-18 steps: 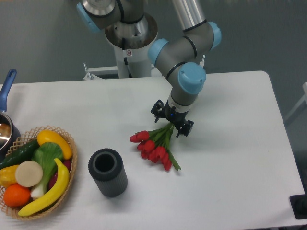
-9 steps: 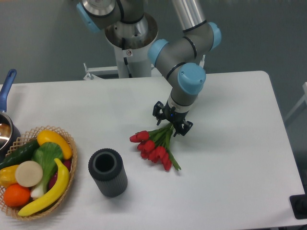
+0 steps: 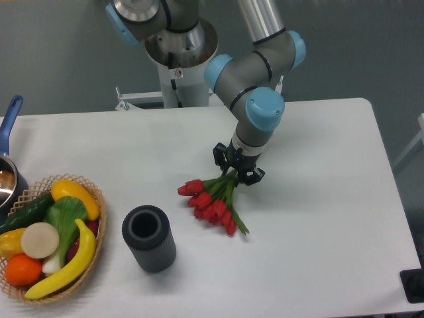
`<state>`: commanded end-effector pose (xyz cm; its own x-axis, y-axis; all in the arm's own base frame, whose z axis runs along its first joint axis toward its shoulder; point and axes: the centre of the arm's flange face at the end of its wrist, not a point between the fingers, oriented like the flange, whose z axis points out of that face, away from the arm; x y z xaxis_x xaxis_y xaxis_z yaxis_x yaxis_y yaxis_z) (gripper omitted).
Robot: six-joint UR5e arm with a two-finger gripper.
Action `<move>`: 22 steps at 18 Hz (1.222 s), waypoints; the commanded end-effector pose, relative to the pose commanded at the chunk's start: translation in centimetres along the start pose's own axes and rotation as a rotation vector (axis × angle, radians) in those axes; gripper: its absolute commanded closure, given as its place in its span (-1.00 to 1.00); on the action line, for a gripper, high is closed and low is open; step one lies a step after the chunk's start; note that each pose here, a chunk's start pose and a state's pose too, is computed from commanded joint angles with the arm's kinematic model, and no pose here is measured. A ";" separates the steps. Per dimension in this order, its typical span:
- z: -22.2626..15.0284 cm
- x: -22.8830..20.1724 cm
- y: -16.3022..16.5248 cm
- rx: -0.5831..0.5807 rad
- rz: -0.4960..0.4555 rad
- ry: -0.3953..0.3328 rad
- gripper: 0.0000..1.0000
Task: Pick up the flowers from the table
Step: 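Close the gripper around the tulip stems, then lift the gripped red tulips up off the table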
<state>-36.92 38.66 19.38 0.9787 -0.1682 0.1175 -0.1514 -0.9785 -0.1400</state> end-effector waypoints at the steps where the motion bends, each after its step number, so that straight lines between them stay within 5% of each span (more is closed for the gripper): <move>1: 0.0 0.0 -0.1 0.000 0.001 0.000 0.22; 12: -2.3 0.2 -0.4 0.023 0.016 -0.041 0.29; 22: -11.6 0.1 -2.6 0.223 0.017 -0.162 0.30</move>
<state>-38.04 39.79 31.13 0.9884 -0.1455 -0.0428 -0.1512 -0.9224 -0.3555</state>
